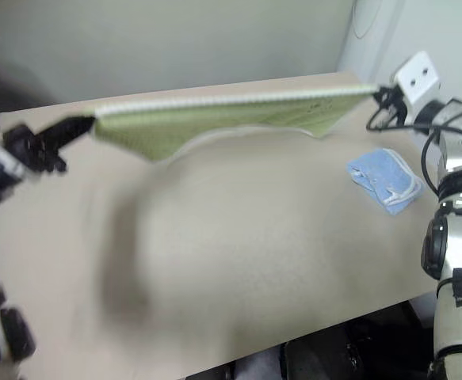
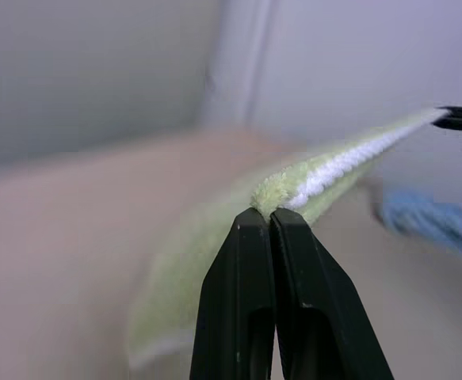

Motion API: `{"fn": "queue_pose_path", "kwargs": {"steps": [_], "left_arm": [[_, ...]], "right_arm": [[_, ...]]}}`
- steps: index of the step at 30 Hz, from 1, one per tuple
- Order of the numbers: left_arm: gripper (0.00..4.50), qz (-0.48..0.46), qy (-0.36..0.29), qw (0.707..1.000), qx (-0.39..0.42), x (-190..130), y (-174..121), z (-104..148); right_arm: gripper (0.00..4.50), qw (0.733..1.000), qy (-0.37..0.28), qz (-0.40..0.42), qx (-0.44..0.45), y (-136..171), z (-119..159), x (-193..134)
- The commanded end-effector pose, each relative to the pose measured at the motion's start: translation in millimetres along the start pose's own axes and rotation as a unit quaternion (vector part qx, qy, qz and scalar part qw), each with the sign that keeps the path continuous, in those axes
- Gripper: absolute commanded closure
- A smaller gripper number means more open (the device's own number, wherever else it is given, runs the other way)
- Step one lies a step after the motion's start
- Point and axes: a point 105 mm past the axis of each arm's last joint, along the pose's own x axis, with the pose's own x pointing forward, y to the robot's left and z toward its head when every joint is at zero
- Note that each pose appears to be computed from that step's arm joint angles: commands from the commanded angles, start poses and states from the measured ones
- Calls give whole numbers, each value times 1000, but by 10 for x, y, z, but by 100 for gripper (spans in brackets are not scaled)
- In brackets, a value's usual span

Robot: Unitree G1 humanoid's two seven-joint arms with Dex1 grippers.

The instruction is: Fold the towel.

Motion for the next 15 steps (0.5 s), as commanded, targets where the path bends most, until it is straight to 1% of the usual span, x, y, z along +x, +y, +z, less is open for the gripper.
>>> {"fn": "queue_pose_path", "kwargs": {"steps": [1, 3, 5, 8, 11, 15], "left_arm": [[450, -10, 23, 999, 32, -246, -199, 84], [450, -15, 41, 999, 19, -380, -290, 4], [450, -17, 64, 998, 8, -505, -361, -80], [450, -24, 103, 994, -4, -642, -461, -207], [450, -38, 167, 985, -18, -803, -588, -439], [450, -46, 224, 973, -28, -912, -664, -664]], "right_arm": [[447, 996, -19, 83, 3, 186, -5, -201], [447, 988, -2, 153, 8, 437, -118, -334], [447, 979, 12, 201, 21, 615, -163, -459], [447, 970, 30, 239, 32, 746, -177, -595], [447, 956, 50, 284, 50, 867, -192, -744], [447, 945, 55, 316, 62, 985, -177, -769]]}}
